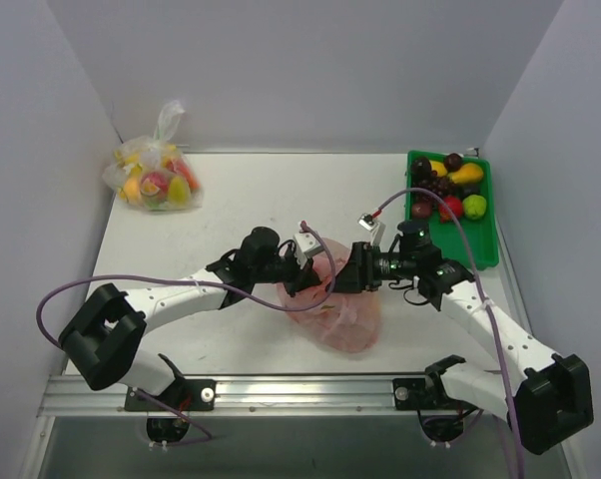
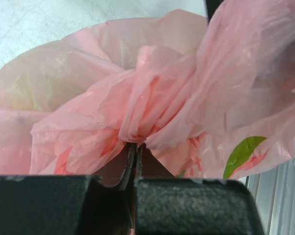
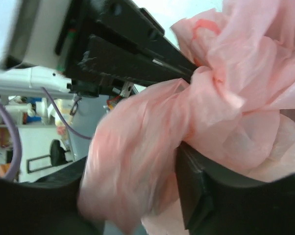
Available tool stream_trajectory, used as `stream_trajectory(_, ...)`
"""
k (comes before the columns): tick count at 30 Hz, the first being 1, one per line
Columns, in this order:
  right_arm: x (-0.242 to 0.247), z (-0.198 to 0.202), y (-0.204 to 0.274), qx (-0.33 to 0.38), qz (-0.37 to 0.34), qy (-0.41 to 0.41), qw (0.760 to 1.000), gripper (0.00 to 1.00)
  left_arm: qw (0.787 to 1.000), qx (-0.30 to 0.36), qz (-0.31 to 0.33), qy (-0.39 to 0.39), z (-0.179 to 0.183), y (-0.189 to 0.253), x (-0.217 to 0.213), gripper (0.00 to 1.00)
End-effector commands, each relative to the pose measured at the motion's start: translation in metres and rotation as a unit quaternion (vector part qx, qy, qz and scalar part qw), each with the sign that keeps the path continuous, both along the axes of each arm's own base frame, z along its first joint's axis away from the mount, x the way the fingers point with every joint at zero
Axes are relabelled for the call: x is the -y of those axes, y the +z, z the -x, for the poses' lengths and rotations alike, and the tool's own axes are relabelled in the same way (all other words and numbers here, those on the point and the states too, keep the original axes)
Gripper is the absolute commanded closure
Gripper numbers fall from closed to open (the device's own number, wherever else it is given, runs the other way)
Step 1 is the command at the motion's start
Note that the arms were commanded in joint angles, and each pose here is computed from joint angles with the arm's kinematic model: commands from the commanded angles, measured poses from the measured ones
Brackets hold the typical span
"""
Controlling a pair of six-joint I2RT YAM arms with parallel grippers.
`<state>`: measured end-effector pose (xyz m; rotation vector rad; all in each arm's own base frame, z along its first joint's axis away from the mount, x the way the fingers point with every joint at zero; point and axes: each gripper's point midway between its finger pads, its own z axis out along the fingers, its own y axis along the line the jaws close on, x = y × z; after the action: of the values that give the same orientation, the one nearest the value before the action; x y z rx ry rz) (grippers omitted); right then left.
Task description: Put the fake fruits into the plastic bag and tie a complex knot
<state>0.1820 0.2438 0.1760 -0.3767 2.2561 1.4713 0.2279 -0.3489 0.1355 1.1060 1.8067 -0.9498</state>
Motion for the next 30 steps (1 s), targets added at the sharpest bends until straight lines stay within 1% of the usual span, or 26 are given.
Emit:
stream_trajectory(1,0.016,0.008,0.023,0.069,0.039,0.052,0.996,0.47,0.998,-0.005,0.056,0.003,-0.002,0.022,0.007,1.00)
stream_trajectory(2,0.023,0.005,0.027,0.086,0.057,0.052,0.993,0.46,0.998,-0.004,0.057,-0.003,0.000,0.023,0.006,1.00)
stream_trajectory(3,0.033,0.011,0.033,0.099,0.074,0.068,0.990,0.45,0.999,-0.003,0.053,-0.004,0.002,0.019,0.002,1.00)
stream_trajectory(4,0.043,0.008,0.039,0.108,0.081,0.059,0.989,0.42,0.998,0.005,0.056,-0.006,0.001,0.023,0.000,1.00)
stream_trajectory(5,0.049,0.007,0.045,0.113,0.086,0.054,0.988,0.41,0.998,0.006,0.055,-0.010,0.003,0.022,-0.001,1.00)
stream_trajectory(6,0.056,0.014,0.049,0.111,0.093,0.056,0.988,0.39,0.998,0.008,0.055,-0.018,0.006,0.023,-0.001,1.00)
stream_trajectory(7,0.061,0.010,0.066,0.138,0.092,0.049,0.985,0.37,0.998,0.009,0.054,-0.024,0.009,0.023,-0.002,1.00)
stream_trajectory(9,0.071,0.003,0.080,0.153,0.096,0.021,0.983,0.39,0.998,0.009,0.054,-0.036,0.014,0.023,-0.003,1.00)
stream_trajectory(10,0.075,-0.001,0.087,0.161,0.098,0.008,0.982,0.42,0.998,0.009,0.051,-0.038,0.014,0.022,-0.003,1.00)
stream_trajectory(11,0.077,-0.006,0.087,0.162,0.103,0.000,0.981,0.48,0.998,0.007,0.051,-0.042,0.016,0.024,-0.003,1.00)
stream_trajectory(12,0.076,-0.015,0.082,0.155,0.108,-0.002,0.982,0.63,0.998,0.005,0.051,-0.044,0.017,0.023,-0.003,1.00)
stream_trajectory(13,0.077,-0.021,0.075,0.146,0.116,-0.006,0.982,0.73,0.998,0.005,0.052,-0.045,0.018,0.024,-0.004,1.00)
stream_trajectory(14,0.076,-0.031,0.060,0.117,0.127,-0.010,0.985,0.83,0.997,0.005,0.053,-0.049,0.019,0.025,-0.003,1.00)
stream_trajectory(15,0.074,-0.042,0.054,0.121,0.129,-0.010,0.984,0.91,0.997,0.003,0.055,-0.054,0.020,0.026,-0.002,1.00)
stream_trajectory(17,0.069,-0.054,0.035,0.108,0.146,-0.004,0.983,0.96,0.996,-0.005,0.056,-0.069,0.026,0.027,0.000,1.00)
stream_trajectory(21,0.048,-0.047,0.009,0.091,0.157,0.041,0.983,0.97,0.997,-0.021,0.048,-0.061,0.024,0.020,0.002,1.00)
stream_trajectory(23,0.045,-0.041,-0.008,0.080,0.166,0.053,0.981,0.96,0.997,-0.029,0.045,-0.055,0.023,0.017,0.002,1.00)
stream_trajectory(26,0.037,-0.029,-0.023,0.066,0.165,0.080,0.981,0.95,0.996,-0.048,0.051,-0.051,0.024,0.014,0.007,1.00)
stream_trajectory(27,0.036,-0.023,-0.029,0.058,0.164,0.088,0.981,0.94,0.995,-0.066,0.056,-0.044,0.025,0.011,0.010,1.00)
stream_trajectory(28,0.031,-0.017,-0.032,0.055,0.160,0.102,0.980,0.92,0.995,-0.076,0.060,-0.039,0.024,0.009,0.012,1.00)
stream_trajectory(29,0.027,-0.012,-0.033,0.053,0.151,0.112,0.981,0.85,0.994,-0.084,0.067,-0.032,0.023,0.009,0.015,1.00)
stream_trajectory(30,0.026,-0.006,-0.038,0.046,0.149,0.120,0.980,0.80,0.992,-0.100,0.081,-0.016,0.017,0.009,0.020,1.00)
